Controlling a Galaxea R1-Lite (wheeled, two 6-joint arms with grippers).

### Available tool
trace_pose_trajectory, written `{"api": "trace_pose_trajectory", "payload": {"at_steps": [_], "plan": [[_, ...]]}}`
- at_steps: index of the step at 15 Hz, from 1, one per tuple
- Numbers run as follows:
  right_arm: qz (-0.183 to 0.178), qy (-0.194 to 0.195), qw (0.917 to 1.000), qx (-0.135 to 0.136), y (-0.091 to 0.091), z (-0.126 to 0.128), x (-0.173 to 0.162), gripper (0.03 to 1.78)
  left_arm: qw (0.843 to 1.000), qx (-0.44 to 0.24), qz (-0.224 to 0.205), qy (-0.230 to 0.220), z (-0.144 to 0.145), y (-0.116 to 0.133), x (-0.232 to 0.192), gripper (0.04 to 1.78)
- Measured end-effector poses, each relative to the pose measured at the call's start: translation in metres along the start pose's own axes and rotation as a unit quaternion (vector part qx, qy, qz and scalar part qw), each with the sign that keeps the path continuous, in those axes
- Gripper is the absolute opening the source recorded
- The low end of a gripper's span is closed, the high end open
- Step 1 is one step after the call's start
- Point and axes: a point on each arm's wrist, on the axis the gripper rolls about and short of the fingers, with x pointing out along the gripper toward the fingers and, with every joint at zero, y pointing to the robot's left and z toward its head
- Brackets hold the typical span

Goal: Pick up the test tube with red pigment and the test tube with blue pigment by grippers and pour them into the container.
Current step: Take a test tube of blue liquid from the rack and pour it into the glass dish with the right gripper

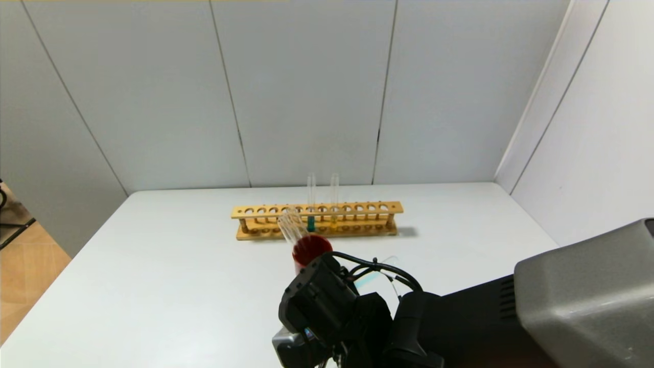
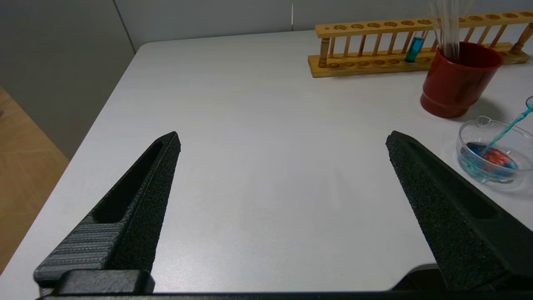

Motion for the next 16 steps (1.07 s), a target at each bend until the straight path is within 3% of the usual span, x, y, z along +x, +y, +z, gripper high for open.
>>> {"api": "trace_pose_trajectory", "payload": {"at_steps": [6, 13, 16], "plan": [[-0.001, 0.015, 0.9999, -0.007, 0.0024, -0.0005, 0.0008, 0.34, 1.0, 0.0, 0.0, 0.0, 0.0, 0.0, 0.0, 1.75], [0.0, 0.039, 0.9984, -0.041, 0.0039, -0.0018, 0.0007, 0.34, 1.0, 0.0, 0.0, 0.0, 0.0, 0.0, 0.0, 1.75], [0.0, 0.039, 0.9984, -0.042, 0.0037, -0.0008, 0.0001, 0.34, 1.0, 0.0, 0.0, 0.0, 0.0, 0.0, 0.0, 1.75]]}}
